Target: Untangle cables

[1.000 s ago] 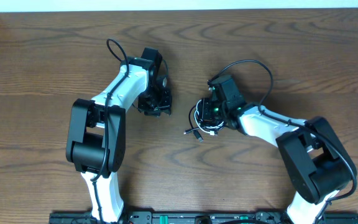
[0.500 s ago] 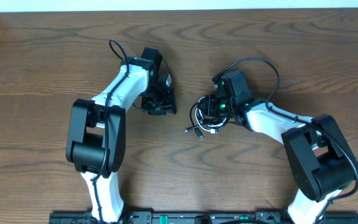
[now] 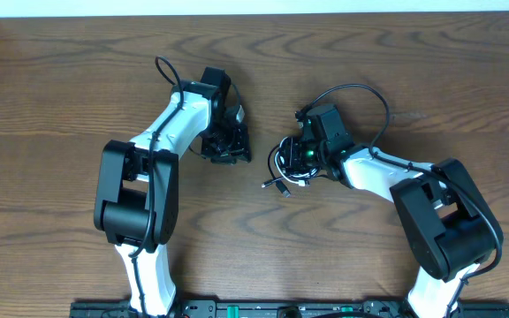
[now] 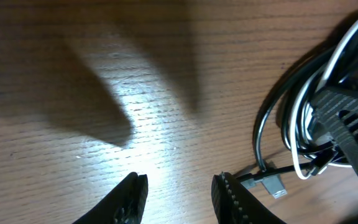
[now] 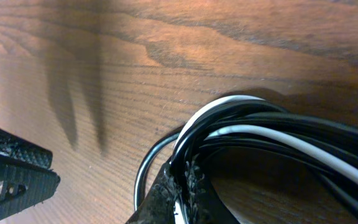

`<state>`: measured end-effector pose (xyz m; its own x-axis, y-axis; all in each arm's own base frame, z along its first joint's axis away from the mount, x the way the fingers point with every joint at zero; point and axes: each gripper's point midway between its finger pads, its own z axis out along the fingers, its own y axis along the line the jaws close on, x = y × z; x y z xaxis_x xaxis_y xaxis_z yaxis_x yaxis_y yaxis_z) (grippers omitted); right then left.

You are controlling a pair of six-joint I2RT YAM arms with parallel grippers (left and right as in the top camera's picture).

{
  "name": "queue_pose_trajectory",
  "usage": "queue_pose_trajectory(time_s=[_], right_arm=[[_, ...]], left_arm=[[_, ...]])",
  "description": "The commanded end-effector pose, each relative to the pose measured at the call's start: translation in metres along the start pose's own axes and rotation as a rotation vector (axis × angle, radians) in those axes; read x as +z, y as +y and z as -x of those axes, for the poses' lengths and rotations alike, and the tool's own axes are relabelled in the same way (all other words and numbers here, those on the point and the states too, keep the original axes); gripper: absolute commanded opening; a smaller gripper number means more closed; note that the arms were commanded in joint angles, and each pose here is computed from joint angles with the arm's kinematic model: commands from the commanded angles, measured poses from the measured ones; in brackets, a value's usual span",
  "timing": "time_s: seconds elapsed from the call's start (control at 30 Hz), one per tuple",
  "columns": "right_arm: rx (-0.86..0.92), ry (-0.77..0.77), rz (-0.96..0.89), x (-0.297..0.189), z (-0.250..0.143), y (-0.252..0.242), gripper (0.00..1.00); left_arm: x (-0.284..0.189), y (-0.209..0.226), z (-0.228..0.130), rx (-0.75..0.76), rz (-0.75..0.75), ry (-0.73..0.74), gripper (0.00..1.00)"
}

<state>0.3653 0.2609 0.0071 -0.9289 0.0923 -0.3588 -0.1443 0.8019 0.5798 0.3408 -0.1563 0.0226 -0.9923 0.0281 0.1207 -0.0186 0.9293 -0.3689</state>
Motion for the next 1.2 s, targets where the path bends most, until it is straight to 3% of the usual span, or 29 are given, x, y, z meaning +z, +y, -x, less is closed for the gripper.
queue_pose_trajectory(time_s=[0.0,0.27,0.47,0.77,0.93,1.03,1.17], right_arm=[[0.001,0.03,0.064,-0.005,-0.001,0.006,0.01],[-0.077,0.085,0.47,-0.057,0.017,0.041,0.01],[-0.072,0.107,0.588,-0.078,0.02,0.042,0.01],[-0.1,0.117,0.651,-0.085,0.019,0.05,0.01],[-0.095,0.109,0.643,-0.085,0.021,0.047,0.02],[-0.084,0.095,0.638,-0.088,0.026,0.041,0.17],[-0.059,0.06,0.637,-0.097,0.038,0.027,0.26]], left_arm=[[0.0,-0.009,-0.007,0.044,-0.061,0.024,0.39],[-0.021,-0.069,-0.017,0.229,-0.47,0.045,0.39],[-0.054,-0.099,-0.01,0.283,-0.758,-0.011,0.39],[-0.051,-0.109,-0.01,0.336,-0.765,-0.024,0.4],[-0.038,-0.097,-0.004,0.338,-0.653,-0.041,0.4],[-0.032,-0.088,-0.001,0.299,-0.59,-0.037,0.4],[-0.025,-0.088,-0.008,0.295,-0.548,-0.008,0.4]])
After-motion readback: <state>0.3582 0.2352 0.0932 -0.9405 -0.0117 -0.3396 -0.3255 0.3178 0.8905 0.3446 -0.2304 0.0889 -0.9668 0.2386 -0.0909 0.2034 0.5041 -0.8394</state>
